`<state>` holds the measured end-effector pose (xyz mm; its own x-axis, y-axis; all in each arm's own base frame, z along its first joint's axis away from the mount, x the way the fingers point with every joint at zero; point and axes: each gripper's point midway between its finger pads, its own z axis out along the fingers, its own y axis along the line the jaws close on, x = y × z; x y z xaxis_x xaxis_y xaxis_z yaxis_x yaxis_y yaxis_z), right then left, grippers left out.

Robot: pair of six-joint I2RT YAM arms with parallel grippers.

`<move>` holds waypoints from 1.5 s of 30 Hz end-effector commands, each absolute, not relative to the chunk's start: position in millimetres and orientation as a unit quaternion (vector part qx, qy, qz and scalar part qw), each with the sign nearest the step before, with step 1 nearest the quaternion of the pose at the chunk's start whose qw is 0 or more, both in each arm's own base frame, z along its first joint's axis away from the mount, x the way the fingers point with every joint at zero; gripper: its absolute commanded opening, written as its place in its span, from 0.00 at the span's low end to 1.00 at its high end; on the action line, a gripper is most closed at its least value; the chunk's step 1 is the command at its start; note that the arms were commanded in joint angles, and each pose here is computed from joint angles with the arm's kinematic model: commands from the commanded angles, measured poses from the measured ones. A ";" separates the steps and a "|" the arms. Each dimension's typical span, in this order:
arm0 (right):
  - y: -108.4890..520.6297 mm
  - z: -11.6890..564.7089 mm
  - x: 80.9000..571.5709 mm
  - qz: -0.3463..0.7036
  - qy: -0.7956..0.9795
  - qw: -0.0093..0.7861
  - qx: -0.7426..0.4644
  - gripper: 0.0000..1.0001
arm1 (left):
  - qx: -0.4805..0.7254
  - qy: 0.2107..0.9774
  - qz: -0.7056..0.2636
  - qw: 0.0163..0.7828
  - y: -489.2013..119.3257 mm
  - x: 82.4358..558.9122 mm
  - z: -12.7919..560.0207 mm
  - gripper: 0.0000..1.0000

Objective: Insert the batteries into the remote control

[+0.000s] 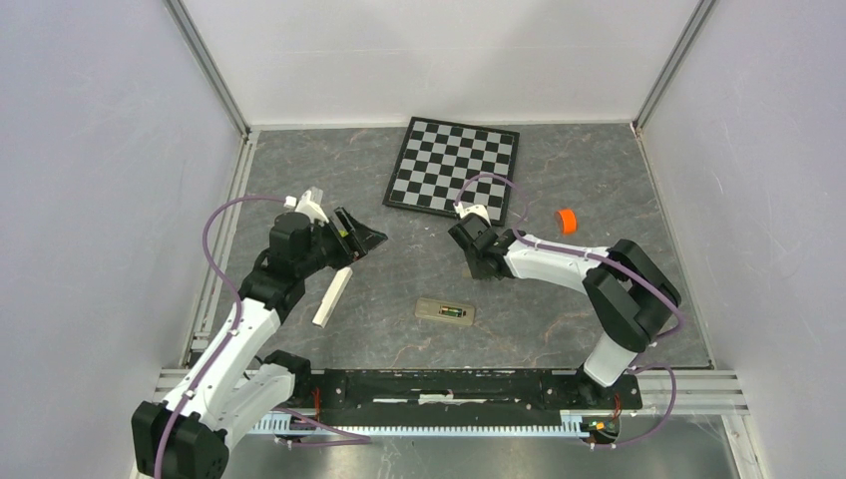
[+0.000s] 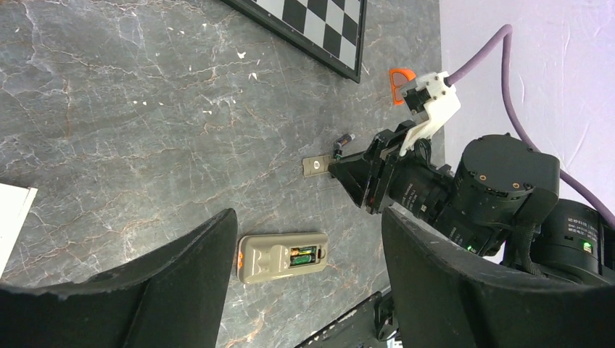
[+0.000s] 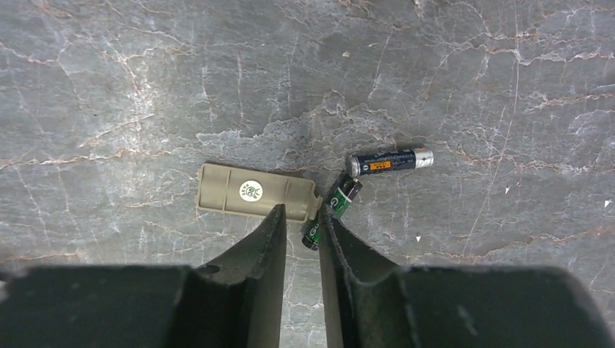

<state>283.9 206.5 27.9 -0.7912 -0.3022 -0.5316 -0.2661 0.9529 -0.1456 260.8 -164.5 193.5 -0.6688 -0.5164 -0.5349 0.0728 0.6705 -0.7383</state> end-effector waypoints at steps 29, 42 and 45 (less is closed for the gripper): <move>251.9 84.5 293.7 0.140 0.902 0.389 -0.119 0.00 | -0.081 0.823 -0.487 0.281 -233.2 244.2 163.6 0.67; 275.6 133.5 279.1 0.244 0.866 0.414 -0.138 0.00 | -0.040 0.832 -0.498 0.241 -300.6 236.4 152.1 0.69; 276.0 132.3 277.1 0.247 0.866 0.411 -0.141 0.00 | -0.041 0.831 -0.498 0.245 -303.4 239.6 149.8 0.67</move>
